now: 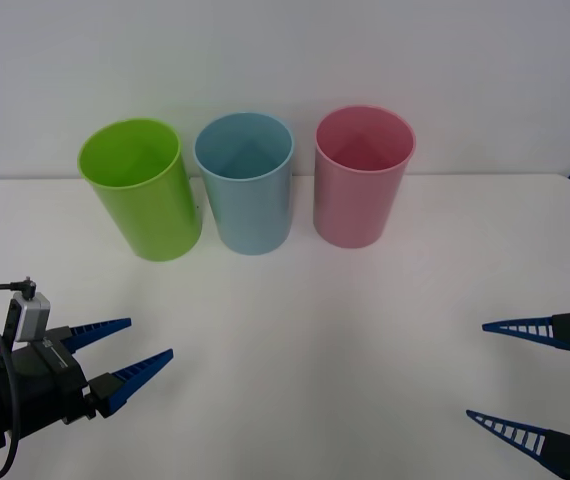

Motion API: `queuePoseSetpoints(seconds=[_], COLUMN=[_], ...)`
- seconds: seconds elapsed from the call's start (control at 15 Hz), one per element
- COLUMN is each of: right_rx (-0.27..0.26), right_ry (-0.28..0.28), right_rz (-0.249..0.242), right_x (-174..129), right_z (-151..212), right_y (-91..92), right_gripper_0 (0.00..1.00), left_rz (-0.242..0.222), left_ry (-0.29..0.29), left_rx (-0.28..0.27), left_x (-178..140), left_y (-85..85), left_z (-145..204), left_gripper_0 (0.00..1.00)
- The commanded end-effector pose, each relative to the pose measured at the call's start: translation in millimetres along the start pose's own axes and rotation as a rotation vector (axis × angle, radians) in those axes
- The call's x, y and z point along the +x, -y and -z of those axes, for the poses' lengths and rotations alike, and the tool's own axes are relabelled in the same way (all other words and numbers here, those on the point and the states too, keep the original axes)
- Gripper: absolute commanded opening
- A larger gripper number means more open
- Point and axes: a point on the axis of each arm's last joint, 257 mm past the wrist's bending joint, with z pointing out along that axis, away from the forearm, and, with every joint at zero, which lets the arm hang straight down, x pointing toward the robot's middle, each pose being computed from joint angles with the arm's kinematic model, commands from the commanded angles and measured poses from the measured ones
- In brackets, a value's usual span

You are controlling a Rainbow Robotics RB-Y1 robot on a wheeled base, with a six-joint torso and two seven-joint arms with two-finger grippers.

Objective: Put cans in the blue bin and PET bottles in the pink bin and trash in the green bin.

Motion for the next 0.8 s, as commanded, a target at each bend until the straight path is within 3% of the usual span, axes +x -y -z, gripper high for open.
queuePoseSetpoints(seconds=[0.07, 0.53, 0.8], right_rx=[-0.017, -0.033, -0.033], right_ry=[-0.026, -0.084, -0.084], right_rz=[0.007, -0.012, -0.012], right_x=[8, 25, 25], right_z=[1, 2, 2], right_y=[-6.5, -14.5, -14.5], right_gripper_0=[1.00, 1.00, 1.00], left_rz=[0.000, 0.000, 0.000], left_ry=[0.000, 0.000, 0.000], left_rx=[0.000, 0.000, 0.000], left_x=[0, 0, 0], left_y=[0.0, 0.0, 0.0], left_z=[0, 0, 0], left_gripper_0=[1.00, 1.00, 1.00])
